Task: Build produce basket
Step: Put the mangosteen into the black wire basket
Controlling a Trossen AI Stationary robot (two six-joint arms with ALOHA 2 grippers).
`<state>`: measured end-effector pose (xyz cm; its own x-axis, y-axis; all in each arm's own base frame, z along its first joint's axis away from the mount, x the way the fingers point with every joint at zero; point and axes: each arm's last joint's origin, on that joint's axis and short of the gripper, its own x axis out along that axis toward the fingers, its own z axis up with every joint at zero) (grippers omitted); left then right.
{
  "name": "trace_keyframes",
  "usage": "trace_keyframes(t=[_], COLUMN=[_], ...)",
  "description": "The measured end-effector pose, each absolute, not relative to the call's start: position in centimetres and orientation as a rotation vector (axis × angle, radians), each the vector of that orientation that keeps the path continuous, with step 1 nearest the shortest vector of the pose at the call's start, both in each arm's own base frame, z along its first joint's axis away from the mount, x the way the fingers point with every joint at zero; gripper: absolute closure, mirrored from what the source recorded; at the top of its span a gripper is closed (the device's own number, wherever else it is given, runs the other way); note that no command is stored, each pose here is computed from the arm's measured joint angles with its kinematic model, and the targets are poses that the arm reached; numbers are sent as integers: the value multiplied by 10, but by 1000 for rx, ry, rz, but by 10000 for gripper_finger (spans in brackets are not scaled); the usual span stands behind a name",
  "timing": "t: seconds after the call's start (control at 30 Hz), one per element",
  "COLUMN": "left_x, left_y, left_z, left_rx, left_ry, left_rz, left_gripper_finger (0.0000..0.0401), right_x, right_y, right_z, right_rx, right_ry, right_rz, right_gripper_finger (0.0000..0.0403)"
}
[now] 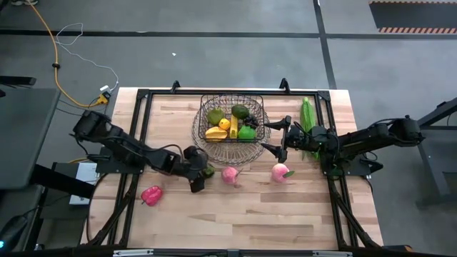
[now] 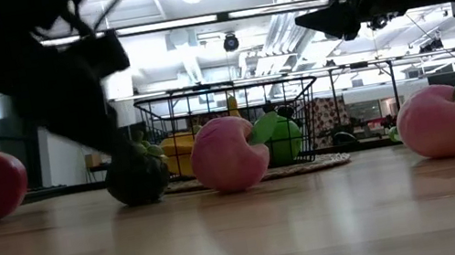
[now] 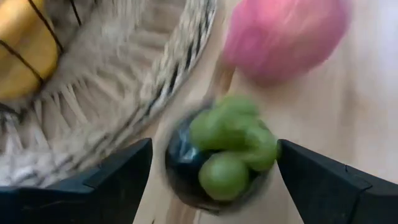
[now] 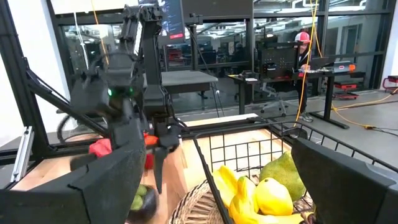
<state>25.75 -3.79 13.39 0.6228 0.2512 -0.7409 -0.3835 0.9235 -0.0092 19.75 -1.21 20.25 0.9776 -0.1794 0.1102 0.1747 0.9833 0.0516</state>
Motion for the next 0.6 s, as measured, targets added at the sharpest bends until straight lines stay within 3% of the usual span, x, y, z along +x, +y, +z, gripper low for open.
trace_keyframes(t=[0.23, 0.6], left_x=[264, 270], left_y=[-30, -28], left_z=[116, 117], left_rx=[-149, -72], left_ry=[877, 839], left_rz=[345, 293], left_gripper_finger=[70, 71], right_x=[198, 198], right_y=[-12, -12], right_z=[202, 201], right_rx=[27, 24], right_ry=[-107, -101], right_rz=[-179, -180], right_gripper_finger=[10, 10])
